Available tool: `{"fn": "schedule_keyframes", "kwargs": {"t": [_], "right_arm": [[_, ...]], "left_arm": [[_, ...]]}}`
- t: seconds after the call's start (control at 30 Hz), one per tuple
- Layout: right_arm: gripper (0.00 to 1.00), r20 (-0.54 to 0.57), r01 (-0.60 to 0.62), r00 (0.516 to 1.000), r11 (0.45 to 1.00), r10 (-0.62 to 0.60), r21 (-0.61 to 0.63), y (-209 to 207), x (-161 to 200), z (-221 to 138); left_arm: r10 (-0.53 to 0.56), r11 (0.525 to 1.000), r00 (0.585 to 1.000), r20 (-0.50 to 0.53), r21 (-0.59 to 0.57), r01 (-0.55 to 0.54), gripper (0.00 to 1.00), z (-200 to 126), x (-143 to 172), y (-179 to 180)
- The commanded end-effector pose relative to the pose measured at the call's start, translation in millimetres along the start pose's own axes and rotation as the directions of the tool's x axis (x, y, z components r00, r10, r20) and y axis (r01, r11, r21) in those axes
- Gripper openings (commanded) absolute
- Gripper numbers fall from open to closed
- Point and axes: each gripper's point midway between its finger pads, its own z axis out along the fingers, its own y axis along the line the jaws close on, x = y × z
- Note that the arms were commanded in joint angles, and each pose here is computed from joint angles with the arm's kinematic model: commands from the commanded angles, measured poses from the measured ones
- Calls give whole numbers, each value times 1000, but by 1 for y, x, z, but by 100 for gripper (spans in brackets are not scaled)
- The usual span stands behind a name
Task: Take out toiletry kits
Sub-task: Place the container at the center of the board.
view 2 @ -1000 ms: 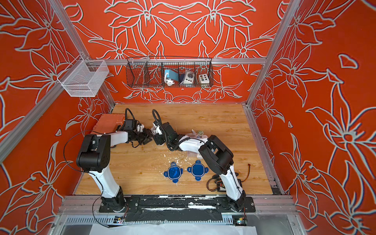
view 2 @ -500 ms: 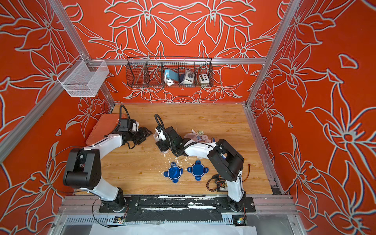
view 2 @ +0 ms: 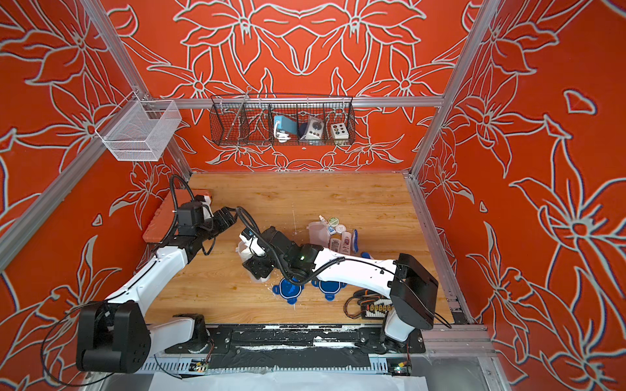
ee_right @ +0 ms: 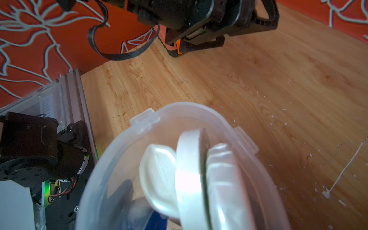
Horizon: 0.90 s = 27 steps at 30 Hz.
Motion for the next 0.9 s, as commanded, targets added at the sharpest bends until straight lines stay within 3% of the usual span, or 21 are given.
{"fn": "schedule_keyframes", "kwargs": {"t": [0.0, 0.23, 0.47, 0.73, 0.87], "right_arm": [[67, -1, -59, 998, 998, 59, -12, 2, -8, -13], [66, -90, -59, 994, 998, 58, -7, 2, 7, -6], [64, -215, -148, 967, 988, 135, -45, 14, 10, 14], [62, -374, -244, 906, 967, 200, -74, 28, 32, 42], [62, -442, -287, 870, 954, 220, -89, 34, 47, 55]], "left_arm": [[60, 998, 998, -6, 0, -60, 80, -9, 3, 1], [-4, 996, 991, -133, -85, -7, 69, 7, 48, 42], [-88, 989, 951, -297, -139, 48, 65, 27, 79, 67], [-118, 983, 946, -301, -172, 68, 62, 28, 80, 77], [-124, 975, 961, -246, -209, 72, 61, 24, 68, 83]]}}
